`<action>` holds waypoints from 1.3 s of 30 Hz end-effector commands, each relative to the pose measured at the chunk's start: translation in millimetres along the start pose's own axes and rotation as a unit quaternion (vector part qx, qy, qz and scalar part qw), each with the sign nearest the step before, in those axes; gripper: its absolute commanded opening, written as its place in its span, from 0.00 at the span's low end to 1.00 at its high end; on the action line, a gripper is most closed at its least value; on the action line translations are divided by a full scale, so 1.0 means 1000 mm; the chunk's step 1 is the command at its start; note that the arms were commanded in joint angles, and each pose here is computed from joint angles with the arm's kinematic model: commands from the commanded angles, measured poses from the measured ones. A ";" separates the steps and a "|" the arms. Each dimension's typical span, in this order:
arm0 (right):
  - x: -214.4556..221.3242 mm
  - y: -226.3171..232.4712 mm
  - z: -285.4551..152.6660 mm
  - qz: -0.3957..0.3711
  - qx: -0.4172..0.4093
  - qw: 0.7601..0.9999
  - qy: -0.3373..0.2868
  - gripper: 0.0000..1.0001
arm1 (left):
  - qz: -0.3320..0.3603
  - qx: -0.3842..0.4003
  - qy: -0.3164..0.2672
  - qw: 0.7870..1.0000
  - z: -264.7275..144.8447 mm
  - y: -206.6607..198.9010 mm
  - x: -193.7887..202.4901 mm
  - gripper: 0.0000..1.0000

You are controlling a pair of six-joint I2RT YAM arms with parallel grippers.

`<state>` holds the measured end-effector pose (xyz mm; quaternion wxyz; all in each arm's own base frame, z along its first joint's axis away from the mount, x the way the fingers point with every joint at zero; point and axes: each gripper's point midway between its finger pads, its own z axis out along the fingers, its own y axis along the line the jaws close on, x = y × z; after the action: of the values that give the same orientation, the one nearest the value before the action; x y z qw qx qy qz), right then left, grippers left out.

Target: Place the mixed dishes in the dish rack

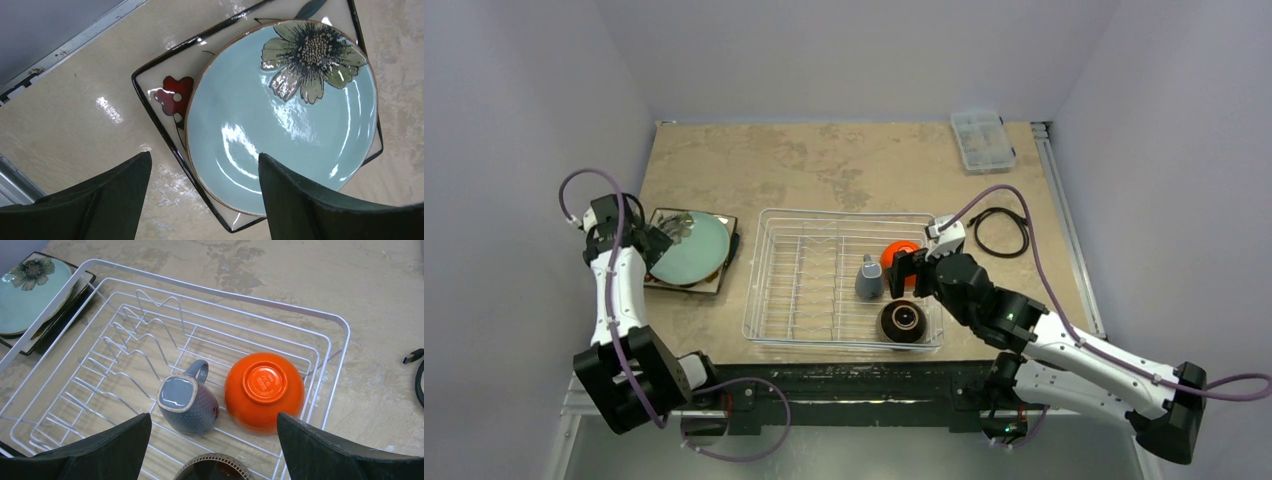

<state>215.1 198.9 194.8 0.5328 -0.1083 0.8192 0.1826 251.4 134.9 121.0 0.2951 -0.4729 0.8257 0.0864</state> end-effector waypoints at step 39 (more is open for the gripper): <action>-0.023 0.039 0.014 0.021 -0.049 0.999 0.005 0.96 | -0.136 0.152 -0.006 0.979 0.030 -0.009 -0.015 0.57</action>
<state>217.1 231.1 190.1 0.4970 -0.1336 0.8320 0.2071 254.5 152.4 90.7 0.3404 -0.5678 0.7479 -0.0493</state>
